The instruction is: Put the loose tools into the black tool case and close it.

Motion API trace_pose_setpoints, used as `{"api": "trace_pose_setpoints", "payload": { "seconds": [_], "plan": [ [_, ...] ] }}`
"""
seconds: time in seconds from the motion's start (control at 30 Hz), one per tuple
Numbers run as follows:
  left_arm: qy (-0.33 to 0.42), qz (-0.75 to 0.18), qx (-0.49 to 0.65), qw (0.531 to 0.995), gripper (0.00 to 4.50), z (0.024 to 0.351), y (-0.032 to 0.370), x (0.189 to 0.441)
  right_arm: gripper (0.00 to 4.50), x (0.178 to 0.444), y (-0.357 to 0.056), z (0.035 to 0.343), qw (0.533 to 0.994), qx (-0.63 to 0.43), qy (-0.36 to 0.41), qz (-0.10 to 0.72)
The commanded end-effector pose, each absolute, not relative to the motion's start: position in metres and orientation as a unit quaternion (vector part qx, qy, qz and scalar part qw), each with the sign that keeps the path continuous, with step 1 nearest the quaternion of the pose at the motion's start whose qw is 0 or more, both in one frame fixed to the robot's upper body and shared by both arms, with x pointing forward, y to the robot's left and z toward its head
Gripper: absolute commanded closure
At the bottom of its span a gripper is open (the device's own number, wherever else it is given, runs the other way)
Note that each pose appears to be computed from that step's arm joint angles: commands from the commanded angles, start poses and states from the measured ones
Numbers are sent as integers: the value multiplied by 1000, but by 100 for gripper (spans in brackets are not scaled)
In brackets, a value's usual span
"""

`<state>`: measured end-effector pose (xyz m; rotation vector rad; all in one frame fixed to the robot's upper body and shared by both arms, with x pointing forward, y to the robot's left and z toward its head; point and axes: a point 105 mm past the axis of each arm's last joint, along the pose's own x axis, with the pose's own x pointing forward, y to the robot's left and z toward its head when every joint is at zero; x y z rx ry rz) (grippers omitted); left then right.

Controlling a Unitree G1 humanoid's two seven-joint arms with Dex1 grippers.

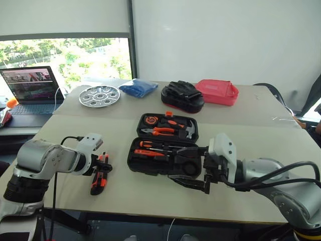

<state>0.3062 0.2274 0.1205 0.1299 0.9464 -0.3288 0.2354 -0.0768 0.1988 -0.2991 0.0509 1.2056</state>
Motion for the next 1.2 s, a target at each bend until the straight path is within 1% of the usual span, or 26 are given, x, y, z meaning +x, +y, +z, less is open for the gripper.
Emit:
{"api": "trace_pose_setpoints", "payload": {
  "seconds": [0.03, 0.07, 0.1, 0.2, 0.33, 0.4, 0.47, 0.53, 0.6, 0.67, 0.7, 0.77, 0.83, 0.9, 1.0, 1.1, 1.2],
  "plan": [
    [498, -181, 42, 847, 251, 99, 218, 294, 0, 232, -76, 211, 810, -161, -1, 564],
    [501, -175, 42, 847, 286, 97, 220, 293, 0, 232, -76, 212, 810, -162, -2, 564],
    [502, -172, 41, 846, 297, 96, 221, 293, 0, 232, -76, 213, 809, -163, -3, 564],
    [509, -157, 45, 845, 302, 95, 228, 293, 0, 231, -77, 214, 809, -164, -5, 564],
    [492, -144, 66, 856, 303, 112, 237, 305, 0, 230, -79, 212, 809, -165, 0, 563],
    [444, -181, 104, 871, 303, 131, 233, 320, 0, 228, -80, 209, 807, -160, 8, 568],
    [380, -225, 165, 882, 303, 153, 231, 338, 0, 222, -81, 206, 799, -149, 22, 582],
    [325, -264, 233, 878, 303, 172, 229, 353, 0, 214, -82, 204, 789, -143, 32, 596],
    [277, -322, 298, 855, 303, 189, 219, 364, 0, 213, -84, 203, 789, -149, 36, 595],
    [251, -388, 309, 831, 303, 201, 200, 369, 0, 215, -87, 202, 793, -156, 40, 587],
    [235, -430, 310, 815, 303, 208, 186, 368, 0, 215, -88, 201, 796, -158, 42, 583],
    [217, -481, 318, 788, 303, 216, 171, 368, 0, 217, -89, 201, 798, -160, 42, 580],
    [199, -538, 340, 745, 303, 221, 150, 366, 0, 217, -91, 202, 801, -161, 42, 575],
    [195, -592, 360, 695, 303, 221, 128, 361, 0, 217, -91, 202, 804, -162, 42, 571],
    [195, -647, 392, 624, 303, 214, 101, 353, 0, 215, -92, 201, 809, -162, 43, 563],
    [185, -668, 425, 581, 303, 204, 77, 351, 0, 214, -94, 200, 816, -159, 45, 553],
    [176, -678, 461, 544, 303, 191, 61, 350, 0, 212, -96, 198, 823, -158, 49, 544]
  ]
}}
